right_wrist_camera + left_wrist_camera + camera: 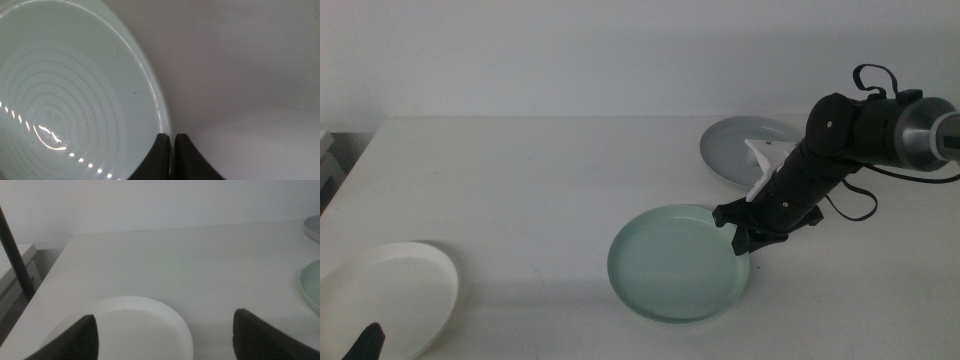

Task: Stack the three bowls on top of each other.

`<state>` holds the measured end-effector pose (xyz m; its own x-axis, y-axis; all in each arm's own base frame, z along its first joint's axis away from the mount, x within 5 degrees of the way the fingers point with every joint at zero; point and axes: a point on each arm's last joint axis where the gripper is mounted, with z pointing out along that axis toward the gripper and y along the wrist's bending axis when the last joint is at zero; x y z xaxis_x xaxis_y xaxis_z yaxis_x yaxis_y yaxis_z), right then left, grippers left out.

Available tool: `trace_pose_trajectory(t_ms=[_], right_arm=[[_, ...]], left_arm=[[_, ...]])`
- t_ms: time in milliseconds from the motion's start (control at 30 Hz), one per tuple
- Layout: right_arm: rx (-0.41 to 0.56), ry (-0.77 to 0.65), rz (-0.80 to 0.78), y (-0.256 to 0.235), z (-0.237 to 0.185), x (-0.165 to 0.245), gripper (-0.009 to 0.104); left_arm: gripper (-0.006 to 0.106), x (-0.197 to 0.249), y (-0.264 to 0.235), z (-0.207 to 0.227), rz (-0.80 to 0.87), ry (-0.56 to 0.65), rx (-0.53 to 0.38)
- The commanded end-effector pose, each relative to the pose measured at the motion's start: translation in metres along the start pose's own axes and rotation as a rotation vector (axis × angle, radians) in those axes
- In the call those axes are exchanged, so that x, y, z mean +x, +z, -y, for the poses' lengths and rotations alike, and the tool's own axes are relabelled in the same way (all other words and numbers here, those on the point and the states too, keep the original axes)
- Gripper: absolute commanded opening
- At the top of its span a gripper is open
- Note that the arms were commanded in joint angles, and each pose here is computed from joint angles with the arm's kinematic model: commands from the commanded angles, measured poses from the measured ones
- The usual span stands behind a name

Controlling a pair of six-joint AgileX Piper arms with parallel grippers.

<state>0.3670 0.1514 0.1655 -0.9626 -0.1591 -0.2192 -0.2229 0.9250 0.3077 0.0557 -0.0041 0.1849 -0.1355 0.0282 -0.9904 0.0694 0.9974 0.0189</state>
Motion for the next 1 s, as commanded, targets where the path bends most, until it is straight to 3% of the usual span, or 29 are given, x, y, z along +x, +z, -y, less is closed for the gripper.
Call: trace_pose_trajectory(t_ms=[0, 367, 500, 700, 967], right_arm=[[-0.023, -0.041, 0.104, -0.023, -0.009, -0.013, 0.008], [-0.035, -0.073, 0.142, -0.048, -0.013, -0.019, 0.052], [-0.035, -0.069, 0.213, -0.090, -0.016, -0.032, 0.052], [0.098, -0.033, 0.392, -0.141, -0.001, -0.065, 0.049], [0.269, 0.016, 0.453, -0.137, 0.041, -0.103, 0.055]], left_arm=[[0.086, -0.006, -0.001, 0.000, 0.088, -0.011, -0.005], [0.086, -0.006, -0.001, 0.000, 0.088, -0.011, -0.005], [0.086, -0.006, -0.001, 0.000, 0.088, -0.011, -0.005], [0.086, -0.006, -0.001, 0.000, 0.088, -0.011, -0.005], [0.086, -0.006, -0.001, 0.000, 0.088, -0.011, -0.005]])
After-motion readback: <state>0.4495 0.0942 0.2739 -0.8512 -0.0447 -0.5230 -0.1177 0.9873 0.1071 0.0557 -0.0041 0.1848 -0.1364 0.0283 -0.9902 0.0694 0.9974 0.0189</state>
